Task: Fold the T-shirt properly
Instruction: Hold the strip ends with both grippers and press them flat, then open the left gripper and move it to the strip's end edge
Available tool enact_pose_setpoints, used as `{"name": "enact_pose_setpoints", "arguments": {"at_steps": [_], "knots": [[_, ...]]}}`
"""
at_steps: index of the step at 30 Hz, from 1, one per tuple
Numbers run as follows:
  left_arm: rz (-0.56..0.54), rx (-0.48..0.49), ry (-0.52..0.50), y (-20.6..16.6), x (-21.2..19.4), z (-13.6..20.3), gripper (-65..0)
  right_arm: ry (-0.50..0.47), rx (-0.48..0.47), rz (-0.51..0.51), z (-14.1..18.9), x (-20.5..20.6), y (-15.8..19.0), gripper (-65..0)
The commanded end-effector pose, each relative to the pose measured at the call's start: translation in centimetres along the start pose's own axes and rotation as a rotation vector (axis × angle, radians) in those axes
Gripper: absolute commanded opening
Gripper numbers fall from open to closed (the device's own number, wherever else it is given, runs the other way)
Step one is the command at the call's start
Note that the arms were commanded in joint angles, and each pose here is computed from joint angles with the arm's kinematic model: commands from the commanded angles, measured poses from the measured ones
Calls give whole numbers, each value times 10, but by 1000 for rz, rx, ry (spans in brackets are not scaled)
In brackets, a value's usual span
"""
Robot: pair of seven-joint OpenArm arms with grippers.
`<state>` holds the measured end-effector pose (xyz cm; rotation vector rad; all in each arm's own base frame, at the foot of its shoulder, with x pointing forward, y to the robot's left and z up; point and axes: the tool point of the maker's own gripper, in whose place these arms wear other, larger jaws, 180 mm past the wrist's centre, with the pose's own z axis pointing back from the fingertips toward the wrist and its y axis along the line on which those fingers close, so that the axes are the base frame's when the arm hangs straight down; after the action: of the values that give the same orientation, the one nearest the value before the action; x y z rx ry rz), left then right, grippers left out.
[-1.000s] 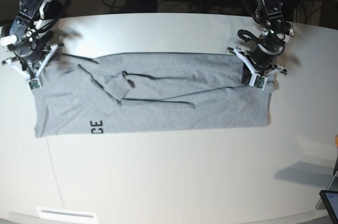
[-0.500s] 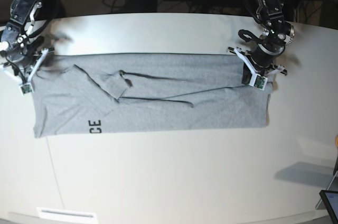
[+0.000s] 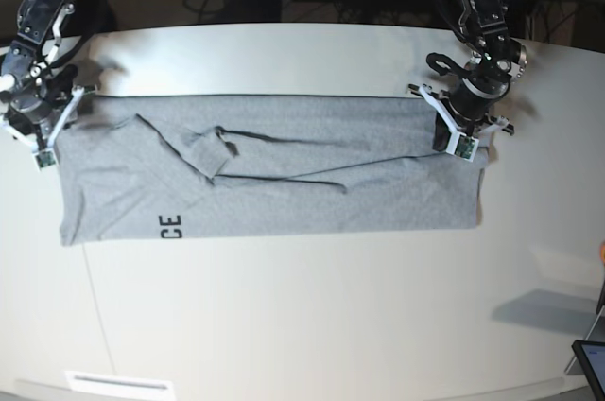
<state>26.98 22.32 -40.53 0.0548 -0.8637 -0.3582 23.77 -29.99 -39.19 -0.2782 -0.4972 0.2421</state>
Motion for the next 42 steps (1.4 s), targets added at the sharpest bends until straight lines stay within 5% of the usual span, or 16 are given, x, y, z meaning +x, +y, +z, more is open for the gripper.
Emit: {"name": "enact_pose_setpoints", "arguments": {"at_steps": [1, 13, 17, 22, 27, 31, 35, 42], "knots": [[-23, 22, 31, 7, -4, 3, -650, -57, -58, 12, 10, 18, -20, -400], [-107, 116, -124, 19, 65, 41, -647, -187, -146, 30, 39, 62, -40, -402], [37, 206, -162, 64, 75, 63, -638, -277, -131, 16, 47, 74, -26, -441], [312, 256, -137, 118, 53, 91, -484, -329, -56, 94, 49, 82, 12, -445], [393, 203, -164, 132, 48, 98, -356, -345, 17, 158, 47, 87, 43, -447], [405, 195, -136, 142, 36, 97, -348, -433, 80, 177, 52, 102, 70, -454], [356, 231, -126, 156, 32, 101, -348, -474, 166, 221, 55, 110, 107, -649], [215, 403, -38, 173, 11, 105, -351, -481, 232, 163, 45, 122, 130, -644]]}}
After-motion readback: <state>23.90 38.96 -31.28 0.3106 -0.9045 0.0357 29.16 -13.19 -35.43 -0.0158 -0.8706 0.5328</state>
